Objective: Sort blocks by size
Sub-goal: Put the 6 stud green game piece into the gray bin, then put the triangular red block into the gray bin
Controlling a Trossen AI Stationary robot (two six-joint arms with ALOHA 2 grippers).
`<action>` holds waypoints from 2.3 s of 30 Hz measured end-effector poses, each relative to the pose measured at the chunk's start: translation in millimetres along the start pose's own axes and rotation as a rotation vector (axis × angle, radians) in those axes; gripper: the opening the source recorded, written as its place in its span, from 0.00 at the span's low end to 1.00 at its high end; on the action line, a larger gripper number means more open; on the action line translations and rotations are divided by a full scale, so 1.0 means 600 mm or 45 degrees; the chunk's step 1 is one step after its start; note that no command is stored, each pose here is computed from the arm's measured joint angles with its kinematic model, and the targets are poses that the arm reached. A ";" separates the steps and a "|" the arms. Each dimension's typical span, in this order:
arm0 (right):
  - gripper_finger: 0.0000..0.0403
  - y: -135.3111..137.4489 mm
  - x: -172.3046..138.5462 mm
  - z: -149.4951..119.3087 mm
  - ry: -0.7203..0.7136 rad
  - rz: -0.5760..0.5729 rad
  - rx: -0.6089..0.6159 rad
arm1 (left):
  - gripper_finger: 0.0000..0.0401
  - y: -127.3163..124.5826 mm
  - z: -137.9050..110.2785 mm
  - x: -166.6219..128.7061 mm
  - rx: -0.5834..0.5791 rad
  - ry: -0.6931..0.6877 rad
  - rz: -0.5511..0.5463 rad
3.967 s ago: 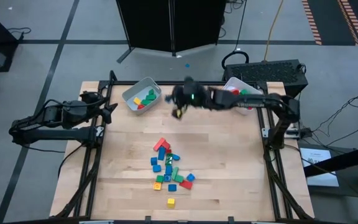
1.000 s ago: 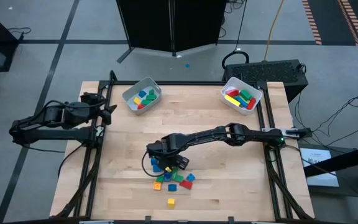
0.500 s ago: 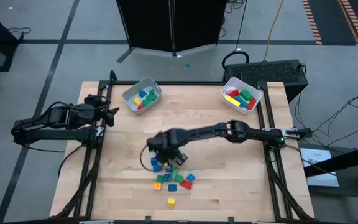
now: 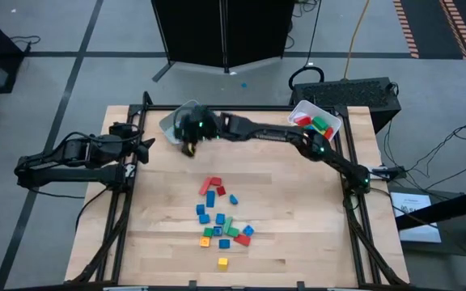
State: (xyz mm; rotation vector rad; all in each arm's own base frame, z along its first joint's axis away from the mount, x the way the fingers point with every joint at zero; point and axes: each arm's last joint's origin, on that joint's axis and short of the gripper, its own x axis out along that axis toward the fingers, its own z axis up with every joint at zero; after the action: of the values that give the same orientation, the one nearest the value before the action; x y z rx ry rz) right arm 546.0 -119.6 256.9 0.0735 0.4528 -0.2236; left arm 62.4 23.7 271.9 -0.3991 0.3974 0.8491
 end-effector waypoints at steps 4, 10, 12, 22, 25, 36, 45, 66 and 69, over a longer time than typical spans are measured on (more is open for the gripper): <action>0.29 -0.062 0.017 -0.002 -0.121 -0.062 0.252 | 0.70 0.001 0.001 0.000 -0.001 -0.018 0.022; 0.29 -0.123 0.034 -0.025 -0.129 -0.126 0.490 | 0.70 0.001 0.001 0.000 -0.001 -0.024 0.032; 0.36 -0.131 0.037 -0.032 -0.102 -0.130 0.516 | 0.70 0.001 0.001 0.000 -0.001 -0.024 0.032; 0.74 -0.148 0.030 -0.027 -0.102 -0.073 0.550 | 0.70 0.001 0.001 0.000 0.000 -0.024 0.034; 0.71 -0.134 0.010 -0.014 0.003 0.210 0.592 | 0.70 0.001 0.001 0.000 0.002 -0.023 0.034; 0.56 0.076 -0.041 -0.105 0.883 0.224 0.046 | 0.70 0.001 0.000 0.000 0.014 -0.016 0.029; 0.58 0.113 -0.027 -0.140 0.923 0.147 0.019 | 0.70 0.000 0.000 0.000 0.013 -0.001 0.006; 0.27 0.113 -0.004 -0.212 0.952 0.017 0.014 | 0.70 0.000 0.000 0.000 0.016 0.007 -0.002; 0.27 0.112 -0.003 -0.209 0.941 0.017 0.023 | 0.70 0.000 -0.001 0.000 0.024 0.008 -0.001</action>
State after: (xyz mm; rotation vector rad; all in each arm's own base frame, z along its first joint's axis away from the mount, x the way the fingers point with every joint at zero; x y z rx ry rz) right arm 506.6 -38.7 146.4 0.1782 1.1856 -0.1819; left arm 62.2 23.5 271.6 -0.3847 0.4107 0.8426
